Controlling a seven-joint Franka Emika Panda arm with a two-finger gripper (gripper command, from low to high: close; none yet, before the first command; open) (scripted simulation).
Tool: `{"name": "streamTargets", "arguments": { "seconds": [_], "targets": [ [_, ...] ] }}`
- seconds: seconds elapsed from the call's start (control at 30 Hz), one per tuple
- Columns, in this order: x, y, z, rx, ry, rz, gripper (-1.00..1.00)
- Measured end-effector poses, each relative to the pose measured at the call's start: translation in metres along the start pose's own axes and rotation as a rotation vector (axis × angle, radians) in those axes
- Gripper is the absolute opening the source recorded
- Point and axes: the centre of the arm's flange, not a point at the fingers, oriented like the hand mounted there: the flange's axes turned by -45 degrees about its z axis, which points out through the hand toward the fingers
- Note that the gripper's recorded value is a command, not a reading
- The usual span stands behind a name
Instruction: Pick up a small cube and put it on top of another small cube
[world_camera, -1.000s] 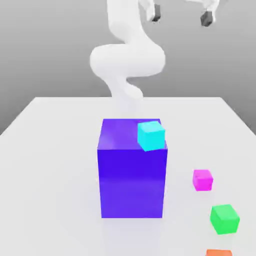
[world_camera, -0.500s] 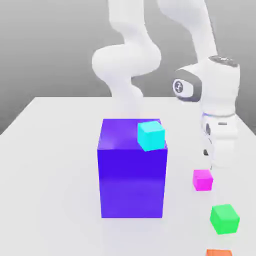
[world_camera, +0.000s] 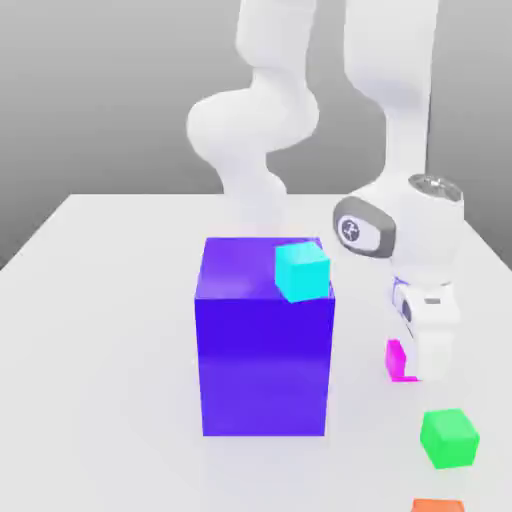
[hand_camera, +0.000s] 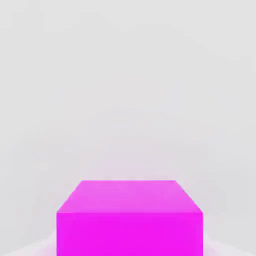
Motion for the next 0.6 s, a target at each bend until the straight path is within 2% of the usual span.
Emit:
{"name": "streamTargets", "arguments": {
  "seconds": [0.27, 0.6],
  "targets": [
    [0.012, 0.015, -0.056, 0.001, 0.001, 0.016, -1.0],
    [0.008, 0.151, -0.095, 0.001, 0.001, 0.279, -1.0]
  ]
}}
